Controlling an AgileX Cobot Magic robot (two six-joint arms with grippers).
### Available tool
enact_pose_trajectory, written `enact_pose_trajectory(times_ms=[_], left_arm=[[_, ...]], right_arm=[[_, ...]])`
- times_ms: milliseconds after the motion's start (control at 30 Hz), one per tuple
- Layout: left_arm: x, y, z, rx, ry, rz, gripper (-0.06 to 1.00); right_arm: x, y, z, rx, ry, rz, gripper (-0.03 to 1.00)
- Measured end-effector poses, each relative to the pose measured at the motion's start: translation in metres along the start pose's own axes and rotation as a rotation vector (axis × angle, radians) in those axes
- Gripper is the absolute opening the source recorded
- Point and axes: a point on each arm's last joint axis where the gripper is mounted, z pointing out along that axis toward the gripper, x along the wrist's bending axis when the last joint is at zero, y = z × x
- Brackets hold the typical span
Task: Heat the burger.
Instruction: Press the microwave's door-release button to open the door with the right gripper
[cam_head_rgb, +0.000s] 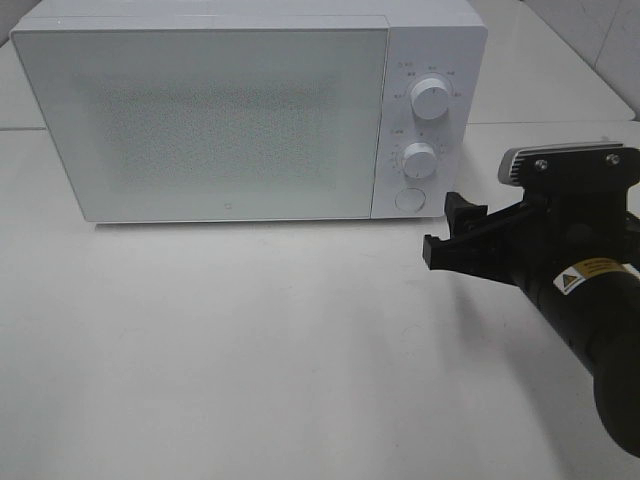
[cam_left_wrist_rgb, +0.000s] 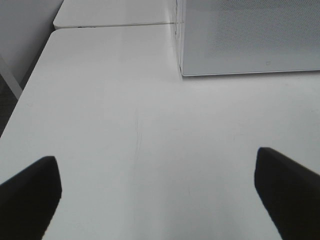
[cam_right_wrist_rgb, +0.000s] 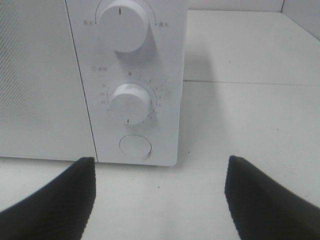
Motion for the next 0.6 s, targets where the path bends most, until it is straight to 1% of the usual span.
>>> enact_pose_trajectory(times_ms=[67, 233, 600], left_arm=[[0.000, 0.000, 0.000, 0.000, 0.000, 0.000, 0.99], [0.000, 0.000, 0.000, 0.000, 0.000, 0.000, 0.99], [0.000, 0.000, 0.000, 0.000, 0.000, 0.000, 0.99]], right_arm=[[0.006, -0.005, -0.001, 0.019, 0.009, -0.011, 0.71], [0.015, -0.004, 0.002, 0.009, 0.023, -0.001, 0.71], [0.016, -0.001, 0.005, -0.002, 0.012, 0.015, 0.71]])
